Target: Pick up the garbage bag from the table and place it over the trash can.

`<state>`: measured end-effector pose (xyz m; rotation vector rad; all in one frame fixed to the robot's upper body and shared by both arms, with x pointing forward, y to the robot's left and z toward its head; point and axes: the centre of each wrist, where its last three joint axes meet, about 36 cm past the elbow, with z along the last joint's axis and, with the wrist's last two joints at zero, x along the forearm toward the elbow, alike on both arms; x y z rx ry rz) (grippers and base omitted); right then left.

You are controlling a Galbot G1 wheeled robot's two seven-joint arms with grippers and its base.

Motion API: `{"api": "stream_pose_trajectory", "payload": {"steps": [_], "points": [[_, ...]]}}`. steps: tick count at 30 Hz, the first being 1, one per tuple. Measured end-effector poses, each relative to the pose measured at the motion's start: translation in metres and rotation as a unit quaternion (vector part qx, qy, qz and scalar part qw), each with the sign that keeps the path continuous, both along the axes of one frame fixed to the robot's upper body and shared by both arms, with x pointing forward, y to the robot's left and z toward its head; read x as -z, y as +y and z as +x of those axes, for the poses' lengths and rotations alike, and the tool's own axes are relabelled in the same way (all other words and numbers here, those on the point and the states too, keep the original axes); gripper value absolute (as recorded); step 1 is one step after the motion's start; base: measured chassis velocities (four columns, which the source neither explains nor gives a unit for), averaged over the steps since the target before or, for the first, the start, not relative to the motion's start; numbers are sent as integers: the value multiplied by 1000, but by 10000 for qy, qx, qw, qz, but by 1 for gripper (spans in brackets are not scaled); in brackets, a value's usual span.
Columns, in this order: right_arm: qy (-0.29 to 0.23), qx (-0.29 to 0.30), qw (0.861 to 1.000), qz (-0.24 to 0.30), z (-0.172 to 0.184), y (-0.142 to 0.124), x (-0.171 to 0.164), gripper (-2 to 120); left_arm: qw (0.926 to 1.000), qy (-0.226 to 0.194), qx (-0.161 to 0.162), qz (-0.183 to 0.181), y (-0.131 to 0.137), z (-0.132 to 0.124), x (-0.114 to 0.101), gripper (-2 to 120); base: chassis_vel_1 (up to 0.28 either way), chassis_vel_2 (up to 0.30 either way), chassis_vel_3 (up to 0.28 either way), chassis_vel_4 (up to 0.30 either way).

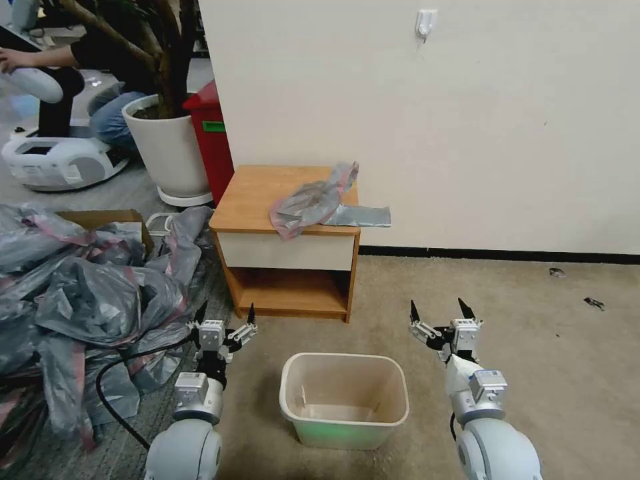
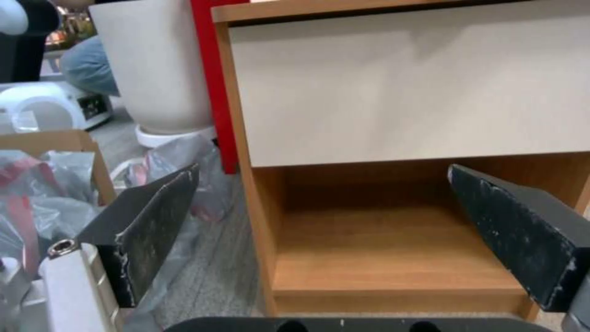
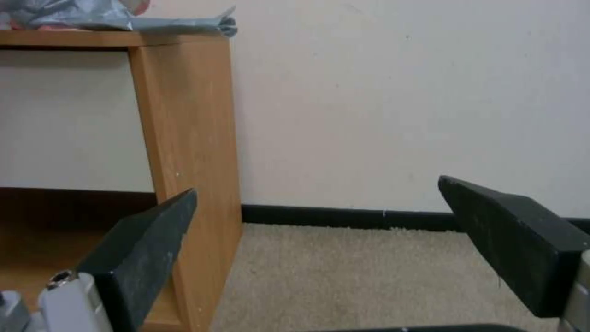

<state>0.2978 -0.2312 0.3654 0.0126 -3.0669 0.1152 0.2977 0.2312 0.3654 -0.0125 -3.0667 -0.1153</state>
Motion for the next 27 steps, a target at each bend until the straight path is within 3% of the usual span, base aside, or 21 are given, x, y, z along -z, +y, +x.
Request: {"api": "stream_pose_trajectory", "payload": {"steps": [27], "points": [[-6,42,10000,38,-1,-1,-6,100,10000,1,2,8,0,0,-2,100,0,0,0,0]]}}
